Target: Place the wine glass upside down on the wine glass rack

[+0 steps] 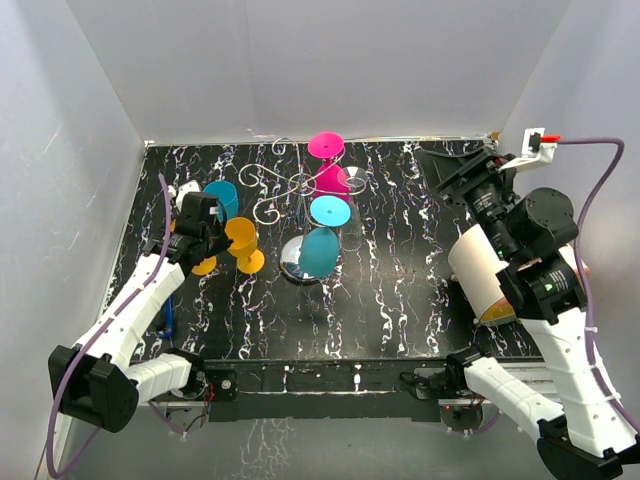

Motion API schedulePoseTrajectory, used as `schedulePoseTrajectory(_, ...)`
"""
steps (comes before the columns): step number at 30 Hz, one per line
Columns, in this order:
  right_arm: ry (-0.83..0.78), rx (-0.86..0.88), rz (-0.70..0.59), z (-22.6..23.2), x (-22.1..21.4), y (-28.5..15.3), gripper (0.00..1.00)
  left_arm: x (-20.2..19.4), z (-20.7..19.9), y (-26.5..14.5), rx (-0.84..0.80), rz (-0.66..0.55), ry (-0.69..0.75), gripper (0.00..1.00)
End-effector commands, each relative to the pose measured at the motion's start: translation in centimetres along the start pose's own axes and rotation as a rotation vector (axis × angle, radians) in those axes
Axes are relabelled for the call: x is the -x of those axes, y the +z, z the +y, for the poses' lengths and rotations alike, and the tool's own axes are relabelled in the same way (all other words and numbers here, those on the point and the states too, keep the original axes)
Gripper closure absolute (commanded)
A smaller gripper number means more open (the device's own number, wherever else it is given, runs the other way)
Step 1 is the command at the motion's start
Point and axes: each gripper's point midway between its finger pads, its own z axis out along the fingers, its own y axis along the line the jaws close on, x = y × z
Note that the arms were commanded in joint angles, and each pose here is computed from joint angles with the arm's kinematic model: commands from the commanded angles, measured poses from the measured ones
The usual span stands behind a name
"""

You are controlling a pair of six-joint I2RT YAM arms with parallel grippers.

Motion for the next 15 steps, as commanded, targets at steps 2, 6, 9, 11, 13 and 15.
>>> schedulePoseTrajectory(2,-0.033,0.066,-0.109,1.9,3.1,-1.1,0.41,-0.9,0.7,0.4,0.021,0.034,0.02,0.97)
schedulePoseTrajectory(6,-0.066,0.144,-0.086,3.6,3.2,-1.3,0.41,0.4,0.8,-0.4,0.02,-0.035,0.005,1.0)
schedulePoseTrajectory(9,-0.069,0.198,-0.058,4.7,3.1,-1.1,0.41,1.6,1.0,-1.4,0.024,-0.078,-0.007,1.0)
schedulePoseTrajectory(11,-0.06,0.23,-0.022,5.5,2.7,-0.8,0.41,2.6,1.2,-2.4,0.028,-0.111,-0.016,1.0)
schedulePoseTrajectory(13,-0.03,0.255,0.013,6.0,2.1,-0.5,0.41,3.4,1.5,-3.4,0.035,-0.147,-0.026,1.0)
schedulePoseTrajectory(15,0.007,0.286,0.039,6.6,1.6,-0.1,0.41,4.2,1.9,-4.4,0.045,-0.181,-0.035,1.0)
